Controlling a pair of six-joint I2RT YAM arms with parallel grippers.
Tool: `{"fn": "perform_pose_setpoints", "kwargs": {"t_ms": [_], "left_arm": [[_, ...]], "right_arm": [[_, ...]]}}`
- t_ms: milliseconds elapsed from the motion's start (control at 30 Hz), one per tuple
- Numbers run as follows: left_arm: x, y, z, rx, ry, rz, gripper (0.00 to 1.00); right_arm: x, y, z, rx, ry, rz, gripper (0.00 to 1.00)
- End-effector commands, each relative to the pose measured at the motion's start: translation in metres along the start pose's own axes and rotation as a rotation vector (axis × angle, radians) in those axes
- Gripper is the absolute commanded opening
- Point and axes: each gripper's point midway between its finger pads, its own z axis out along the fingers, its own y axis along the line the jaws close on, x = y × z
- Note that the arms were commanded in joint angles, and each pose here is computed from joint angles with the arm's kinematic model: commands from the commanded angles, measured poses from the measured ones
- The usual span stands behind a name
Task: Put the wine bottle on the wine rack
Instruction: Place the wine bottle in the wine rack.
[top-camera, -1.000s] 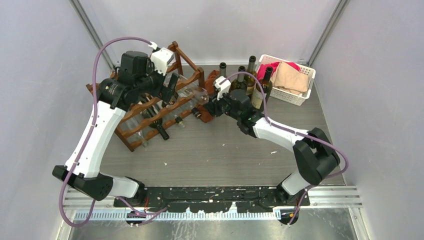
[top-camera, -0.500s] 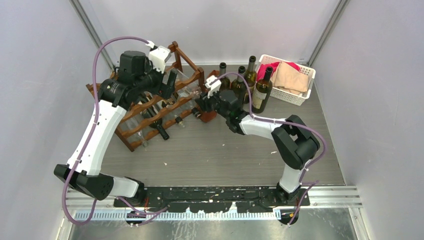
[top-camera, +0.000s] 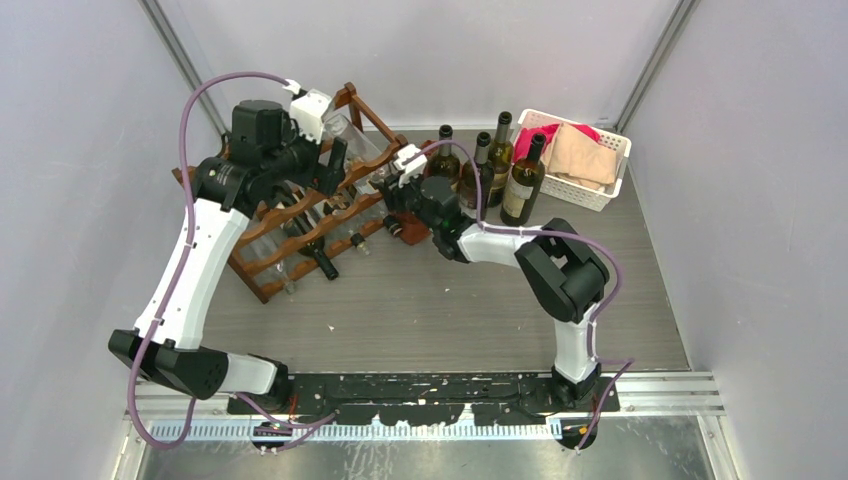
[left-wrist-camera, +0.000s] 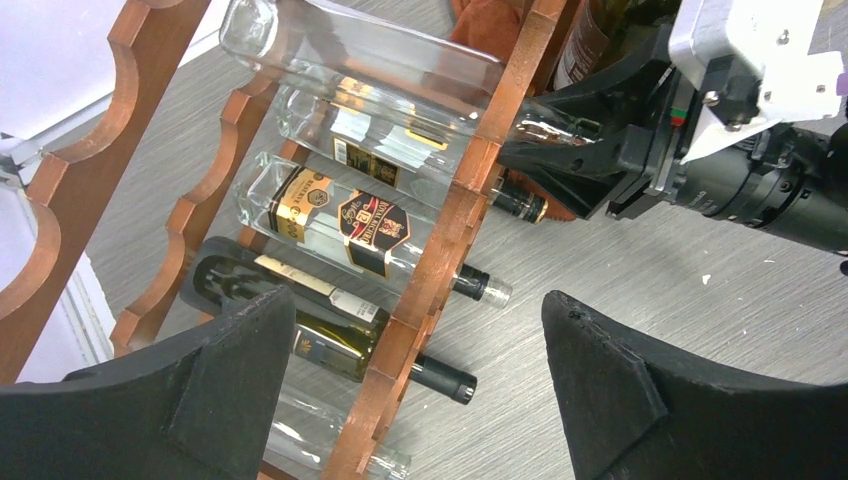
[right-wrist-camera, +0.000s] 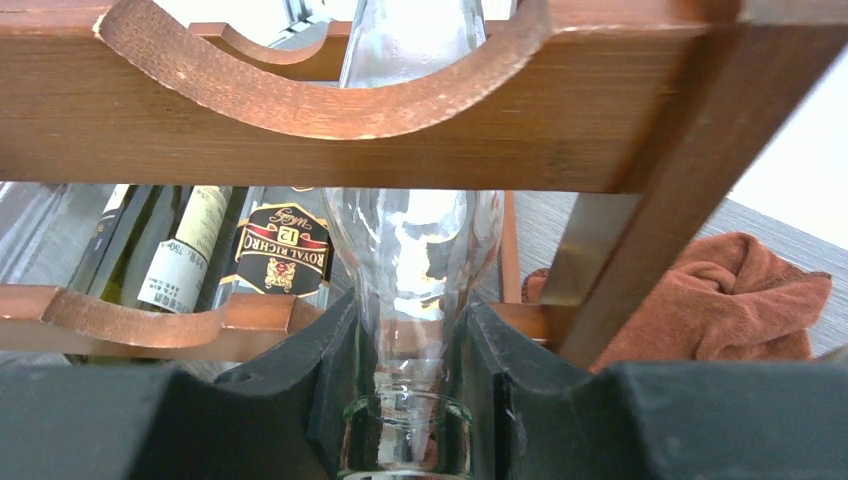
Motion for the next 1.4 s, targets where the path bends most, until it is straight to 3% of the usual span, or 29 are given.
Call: {"fn": "perform_pose_setpoints", "kwargs": {"t_ms": [0, 300, 900, 1367], "left_arm": [[-0.014, 0.004, 0.001, 0.005, -0.063, -0.003, 0.92], [-0.010, 0.007, 0.000, 0.006, -0.063, -0.005, 0.92], [-0.007, 0.009, 0.002, 0.006, -0.072, -0.016, 0.92], [-0.016, 0.009, -0.001, 0.008, -0.105, -0.031, 0.92]], "right_arm": [[-0.093, 0.005, 0.012, 0.021, -0.290, 0.003, 0.01], [-0.075, 0.006, 0.028, 0.053, -0.239, 0.020, 0.04], [-0.040, 0.008, 0.035, 0.050, -0.135, 0.057, 0.70], [-0.048, 0.017, 0.016, -0.037, -0.157, 0.020, 0.74]]}}
